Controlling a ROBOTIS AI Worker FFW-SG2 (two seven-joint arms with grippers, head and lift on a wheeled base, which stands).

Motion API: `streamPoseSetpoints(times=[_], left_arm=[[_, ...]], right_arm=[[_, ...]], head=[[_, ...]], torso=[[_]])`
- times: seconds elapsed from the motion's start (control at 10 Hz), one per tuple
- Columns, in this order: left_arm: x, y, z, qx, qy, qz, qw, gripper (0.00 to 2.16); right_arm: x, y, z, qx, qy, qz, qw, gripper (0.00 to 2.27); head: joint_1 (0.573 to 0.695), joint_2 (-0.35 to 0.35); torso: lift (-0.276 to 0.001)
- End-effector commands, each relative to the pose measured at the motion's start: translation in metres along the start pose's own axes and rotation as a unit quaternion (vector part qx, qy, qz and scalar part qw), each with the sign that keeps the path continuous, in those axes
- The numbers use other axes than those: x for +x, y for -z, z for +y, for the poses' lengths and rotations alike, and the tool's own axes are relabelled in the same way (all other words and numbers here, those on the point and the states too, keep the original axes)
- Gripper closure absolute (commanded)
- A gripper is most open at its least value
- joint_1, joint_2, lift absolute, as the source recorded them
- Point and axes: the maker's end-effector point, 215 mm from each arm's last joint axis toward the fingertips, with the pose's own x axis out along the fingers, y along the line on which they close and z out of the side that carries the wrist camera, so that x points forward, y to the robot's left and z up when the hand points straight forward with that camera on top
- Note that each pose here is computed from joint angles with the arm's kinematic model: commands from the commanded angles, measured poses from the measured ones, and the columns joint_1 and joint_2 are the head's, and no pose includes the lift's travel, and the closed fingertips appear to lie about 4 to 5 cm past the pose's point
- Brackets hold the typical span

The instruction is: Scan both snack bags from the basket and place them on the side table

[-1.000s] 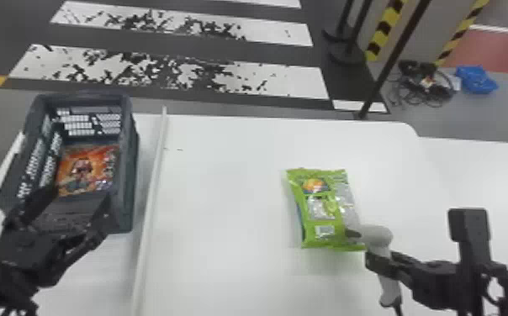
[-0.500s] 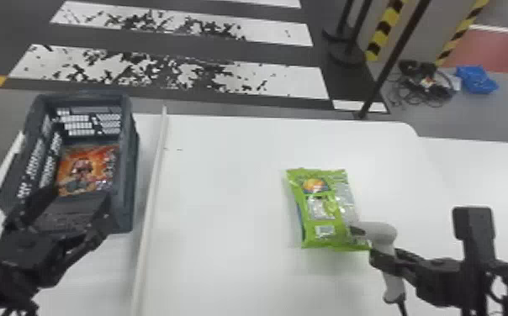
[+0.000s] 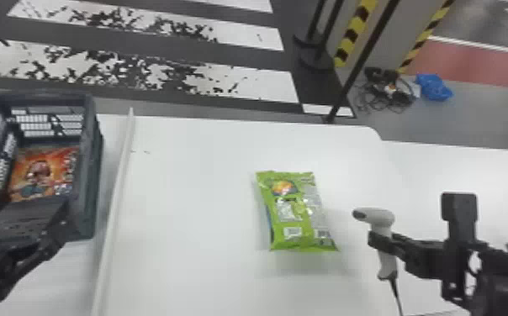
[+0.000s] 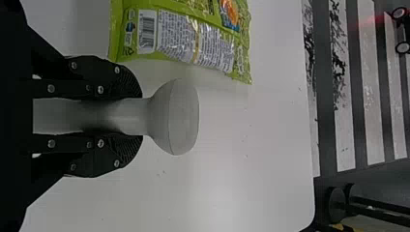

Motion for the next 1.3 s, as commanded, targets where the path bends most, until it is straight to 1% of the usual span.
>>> streamPoseSetpoints(times=[0.0,0.2,0.5,0.7,1.2], left_arm=[[0.0,0.0,0.0,-0.001,0.0,0.0,1.0,0.09],[-0.001,0.001,0.0,-0.001,0.0,0.001,1.0,0.09],[-0.001,0.0,0.0,-0.002,0.0,0.0,1.0,0.09],[-0.001,0.0,-0.001,-0.003,0.0,-0.001,1.0,0.09],[-0.001,0.001,-0.001,-0.002,0.0,0.001,1.0,0.09]], right_arm=[[0.018,-0.003,-0.025,-0.009,0.015,-0.002,1.0,2.26],[0.036,-0.002,-0.039,-0.02,0.027,-0.007,0.999,2.26],[0.059,0.0,-0.051,-0.031,0.034,-0.004,0.999,2.26],[0.066,0.001,-0.054,-0.035,0.038,0.001,0.999,2.26],[0.072,0.004,-0.05,-0.043,0.036,0.009,0.998,2.24]], head=[[0.695,-0.27],[0.695,-0.307],[0.695,-0.322],[0.695,-0.328],[0.695,-0.324]], torso=[[-0.075],[-0.075],[-0.075],[-0.075],[-0.075]])
